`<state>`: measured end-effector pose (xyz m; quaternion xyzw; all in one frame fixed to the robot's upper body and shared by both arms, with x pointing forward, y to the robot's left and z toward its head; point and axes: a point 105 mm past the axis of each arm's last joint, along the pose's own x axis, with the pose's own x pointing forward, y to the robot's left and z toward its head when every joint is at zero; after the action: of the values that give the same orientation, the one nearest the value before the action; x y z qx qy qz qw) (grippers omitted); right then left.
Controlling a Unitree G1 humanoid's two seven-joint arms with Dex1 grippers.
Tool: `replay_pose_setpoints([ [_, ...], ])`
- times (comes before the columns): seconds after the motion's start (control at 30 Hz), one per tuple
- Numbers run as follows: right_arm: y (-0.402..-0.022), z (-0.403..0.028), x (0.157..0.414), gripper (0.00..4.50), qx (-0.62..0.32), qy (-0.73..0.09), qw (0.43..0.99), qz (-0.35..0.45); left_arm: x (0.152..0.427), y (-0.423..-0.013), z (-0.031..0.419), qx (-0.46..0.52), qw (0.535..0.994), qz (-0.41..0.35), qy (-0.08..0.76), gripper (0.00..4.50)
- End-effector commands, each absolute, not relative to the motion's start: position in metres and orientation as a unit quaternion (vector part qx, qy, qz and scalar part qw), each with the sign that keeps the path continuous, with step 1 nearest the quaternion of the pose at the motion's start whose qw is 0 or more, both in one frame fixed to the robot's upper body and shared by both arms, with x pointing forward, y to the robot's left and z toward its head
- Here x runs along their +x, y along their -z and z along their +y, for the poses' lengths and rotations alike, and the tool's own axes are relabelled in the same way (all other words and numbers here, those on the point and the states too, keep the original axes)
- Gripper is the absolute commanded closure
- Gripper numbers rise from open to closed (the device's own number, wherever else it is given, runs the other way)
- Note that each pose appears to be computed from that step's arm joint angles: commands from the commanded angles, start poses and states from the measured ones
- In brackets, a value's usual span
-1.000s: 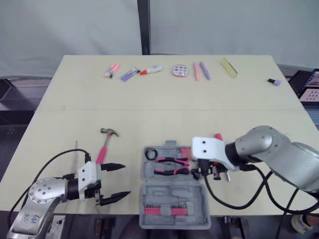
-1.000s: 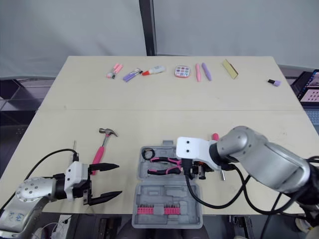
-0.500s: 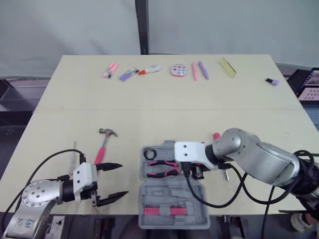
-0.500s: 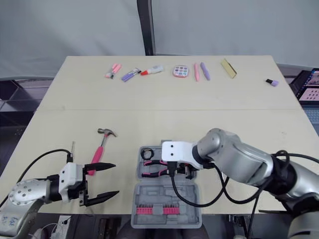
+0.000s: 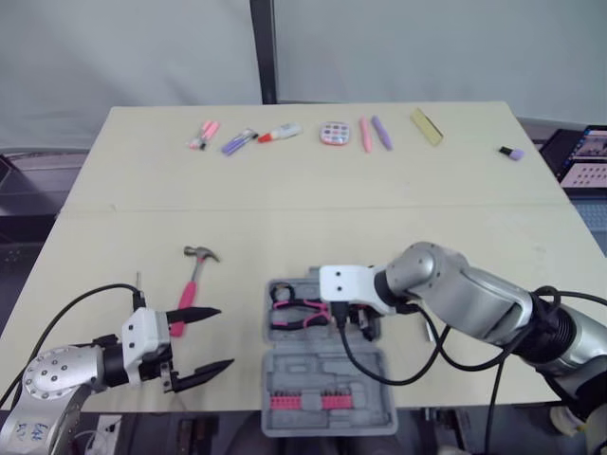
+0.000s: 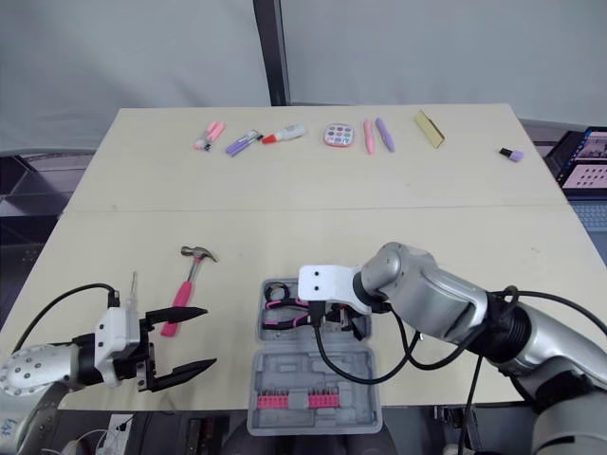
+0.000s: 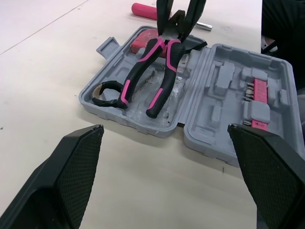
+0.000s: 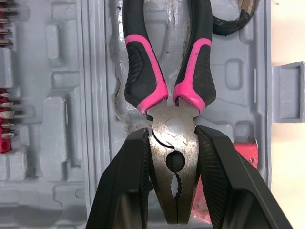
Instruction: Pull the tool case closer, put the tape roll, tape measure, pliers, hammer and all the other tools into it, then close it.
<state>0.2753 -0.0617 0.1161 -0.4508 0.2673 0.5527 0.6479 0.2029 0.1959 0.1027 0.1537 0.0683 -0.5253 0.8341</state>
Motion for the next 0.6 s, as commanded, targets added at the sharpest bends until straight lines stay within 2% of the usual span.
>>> replay_pose_setpoints([
  [0.03,-0.1168,-0.0584,0.2738,3.54,-0.457,-0.560,0.643,0.254,0.2001,-0.1145,0.1975,0.166,0.834,0.054,0.524,0.00],
  [0.6,-0.1122,-0.0528,0.2698,3.54,-0.450,-0.577,0.636,0.246,0.1977,-0.1147,0.1976,0.170,0.834,0.058,0.521,0.00],
])
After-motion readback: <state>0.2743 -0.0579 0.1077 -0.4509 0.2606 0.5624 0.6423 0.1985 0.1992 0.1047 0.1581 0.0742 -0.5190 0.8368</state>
